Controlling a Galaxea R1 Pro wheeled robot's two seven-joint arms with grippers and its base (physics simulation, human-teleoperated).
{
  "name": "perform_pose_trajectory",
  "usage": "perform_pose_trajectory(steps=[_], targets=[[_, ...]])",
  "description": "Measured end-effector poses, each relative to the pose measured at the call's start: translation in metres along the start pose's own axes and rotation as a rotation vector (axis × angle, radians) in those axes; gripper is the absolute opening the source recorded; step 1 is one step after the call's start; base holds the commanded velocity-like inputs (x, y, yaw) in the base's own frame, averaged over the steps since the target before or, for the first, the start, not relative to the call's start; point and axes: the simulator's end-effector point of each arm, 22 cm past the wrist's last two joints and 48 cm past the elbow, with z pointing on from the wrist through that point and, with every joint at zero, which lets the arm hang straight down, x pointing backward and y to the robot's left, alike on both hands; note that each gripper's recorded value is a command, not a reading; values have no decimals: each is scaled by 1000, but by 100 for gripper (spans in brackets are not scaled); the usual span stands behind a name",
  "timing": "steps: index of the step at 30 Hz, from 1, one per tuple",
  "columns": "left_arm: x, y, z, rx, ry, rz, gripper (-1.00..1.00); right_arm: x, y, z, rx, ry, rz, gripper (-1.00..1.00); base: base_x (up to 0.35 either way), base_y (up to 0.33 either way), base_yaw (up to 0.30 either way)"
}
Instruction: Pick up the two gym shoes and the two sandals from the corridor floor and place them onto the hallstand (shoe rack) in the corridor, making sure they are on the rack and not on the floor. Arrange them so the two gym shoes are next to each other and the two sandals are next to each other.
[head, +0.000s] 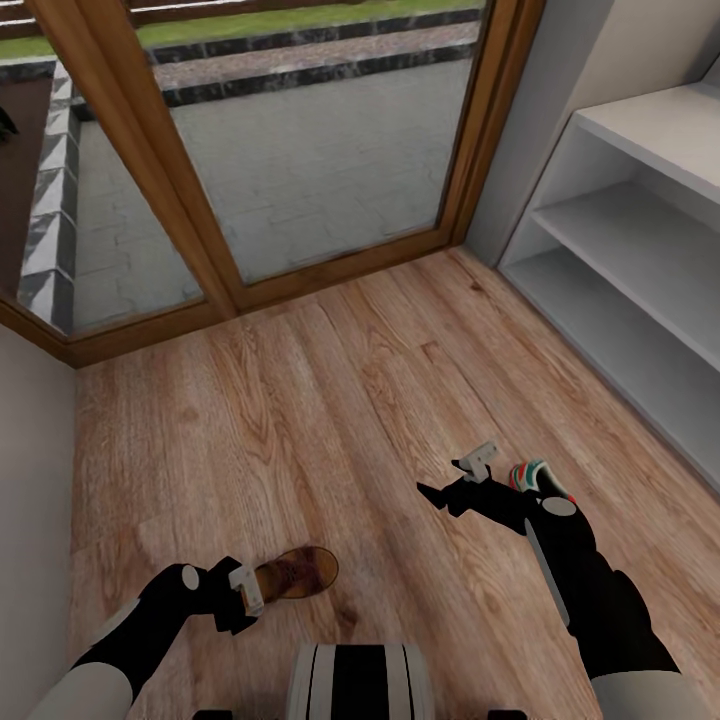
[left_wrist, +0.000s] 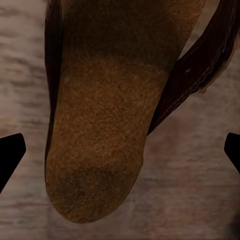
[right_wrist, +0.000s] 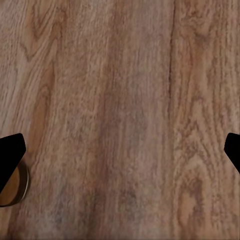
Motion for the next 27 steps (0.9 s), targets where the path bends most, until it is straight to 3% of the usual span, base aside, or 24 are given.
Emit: perform_pose_trajectory(steps=[9, 27], targets=[[10, -10, 13, 30, 21, 1, 100, 18, -2, 9, -7, 28, 18, 100, 0, 0, 0], [16, -7, 12, 25, 30, 2, 100, 21, -2, 11, -8, 32, 20, 100, 0, 0, 0]])
